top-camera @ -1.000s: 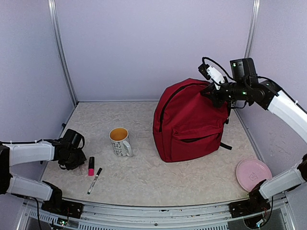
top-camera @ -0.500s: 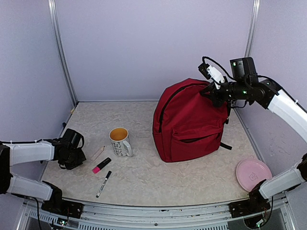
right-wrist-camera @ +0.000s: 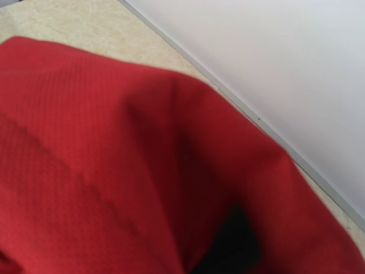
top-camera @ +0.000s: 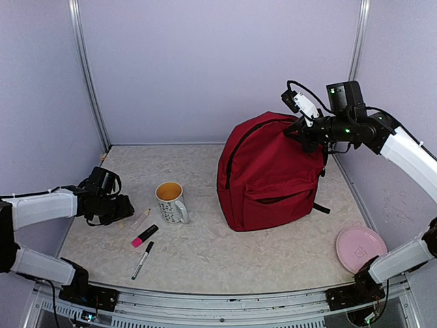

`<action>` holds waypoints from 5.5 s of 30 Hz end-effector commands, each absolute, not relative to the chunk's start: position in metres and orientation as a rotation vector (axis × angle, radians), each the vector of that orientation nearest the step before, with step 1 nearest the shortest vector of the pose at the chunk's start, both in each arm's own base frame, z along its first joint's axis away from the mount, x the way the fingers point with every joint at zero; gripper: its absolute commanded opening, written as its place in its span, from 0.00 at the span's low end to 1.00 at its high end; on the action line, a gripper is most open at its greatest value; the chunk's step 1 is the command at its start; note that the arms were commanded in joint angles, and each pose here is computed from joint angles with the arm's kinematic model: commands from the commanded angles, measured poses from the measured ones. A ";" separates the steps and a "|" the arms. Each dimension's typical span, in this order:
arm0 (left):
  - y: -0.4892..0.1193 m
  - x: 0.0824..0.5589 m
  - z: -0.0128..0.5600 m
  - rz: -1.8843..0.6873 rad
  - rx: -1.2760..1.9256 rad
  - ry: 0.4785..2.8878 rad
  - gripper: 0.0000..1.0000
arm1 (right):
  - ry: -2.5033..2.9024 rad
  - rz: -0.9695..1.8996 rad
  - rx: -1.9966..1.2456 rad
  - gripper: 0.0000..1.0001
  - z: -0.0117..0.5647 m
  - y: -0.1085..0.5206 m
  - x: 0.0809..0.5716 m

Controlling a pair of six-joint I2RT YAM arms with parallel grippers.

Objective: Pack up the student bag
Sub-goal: Pick up the pen at the center of the board, then place the pen in the lower front pocket of the bag, then pick up the pen at the center of the board.

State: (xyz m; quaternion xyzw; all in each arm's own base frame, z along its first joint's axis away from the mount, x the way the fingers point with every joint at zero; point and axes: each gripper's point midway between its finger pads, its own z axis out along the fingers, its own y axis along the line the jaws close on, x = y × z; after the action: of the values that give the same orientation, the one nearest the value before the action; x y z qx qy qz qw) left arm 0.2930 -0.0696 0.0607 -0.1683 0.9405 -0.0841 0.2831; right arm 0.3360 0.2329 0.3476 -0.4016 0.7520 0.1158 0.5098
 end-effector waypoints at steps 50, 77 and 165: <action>-0.176 0.326 0.208 -0.196 0.131 2.241 0.10 | 1.779 0.337 -0.909 0.00 0.368 0.235 0.335; -0.568 0.260 0.240 -0.242 1.261 1.477 0.07 | 1.841 0.401 -0.905 0.00 0.351 0.240 0.331; -0.145 0.237 0.032 -0.047 0.039 2.810 0.71 | 1.817 0.421 -0.930 0.08 0.357 0.236 0.315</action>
State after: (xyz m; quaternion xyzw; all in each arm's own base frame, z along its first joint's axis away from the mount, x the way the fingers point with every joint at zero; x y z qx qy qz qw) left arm 0.2346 -0.1364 0.0330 0.0039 0.9868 0.0151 0.1614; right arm 0.3225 0.2367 0.3454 -0.3832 0.7662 0.1658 0.4885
